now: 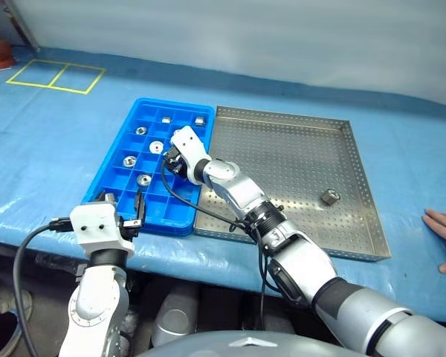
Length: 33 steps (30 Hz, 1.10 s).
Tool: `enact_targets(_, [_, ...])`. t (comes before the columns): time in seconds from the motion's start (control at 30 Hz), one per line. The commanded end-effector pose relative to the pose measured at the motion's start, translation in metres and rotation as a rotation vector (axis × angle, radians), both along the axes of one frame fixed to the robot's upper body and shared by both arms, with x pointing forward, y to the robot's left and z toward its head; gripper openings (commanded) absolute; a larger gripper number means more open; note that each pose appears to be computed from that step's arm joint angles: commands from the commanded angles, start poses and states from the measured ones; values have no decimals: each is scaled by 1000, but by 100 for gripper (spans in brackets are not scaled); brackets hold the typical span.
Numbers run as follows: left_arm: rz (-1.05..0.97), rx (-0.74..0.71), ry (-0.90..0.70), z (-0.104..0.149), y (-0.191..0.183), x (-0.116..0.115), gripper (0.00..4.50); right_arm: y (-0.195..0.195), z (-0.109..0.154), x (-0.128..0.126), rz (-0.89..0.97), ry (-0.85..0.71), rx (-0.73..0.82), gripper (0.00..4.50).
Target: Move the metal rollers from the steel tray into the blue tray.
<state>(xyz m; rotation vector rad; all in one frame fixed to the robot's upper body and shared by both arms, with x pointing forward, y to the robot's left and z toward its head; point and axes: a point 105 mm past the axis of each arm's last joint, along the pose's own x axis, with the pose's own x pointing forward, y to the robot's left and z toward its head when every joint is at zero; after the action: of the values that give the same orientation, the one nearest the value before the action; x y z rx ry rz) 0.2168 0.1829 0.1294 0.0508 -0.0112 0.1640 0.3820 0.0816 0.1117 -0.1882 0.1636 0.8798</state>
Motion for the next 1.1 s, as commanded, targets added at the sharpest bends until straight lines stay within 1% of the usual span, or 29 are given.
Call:
enact_targets(0.03, [16, 8, -77, 18, 0, -6, 365, 66, 48, -31, 150, -71, 129, 179])
enact_targets(0.27, [-12, 3, -65, 15, -4, -6, 365, 47, 44, -14, 79, -73, 111, 179])
enact_targets(0.4, [-50, 1, -63, 13, -8, -1, 365, 33, 44, -6, 44, -81, 101, 179])
enact_targets(0.87, [-134, -12, -60, 11, -18, 13, 365, -14, 41, 12, -85, -92, 51, 179])
enact_targets(1.1, [-141, -14, -57, 10, -20, 15, 365, -35, 31, 18, -131, -78, 12, 179])
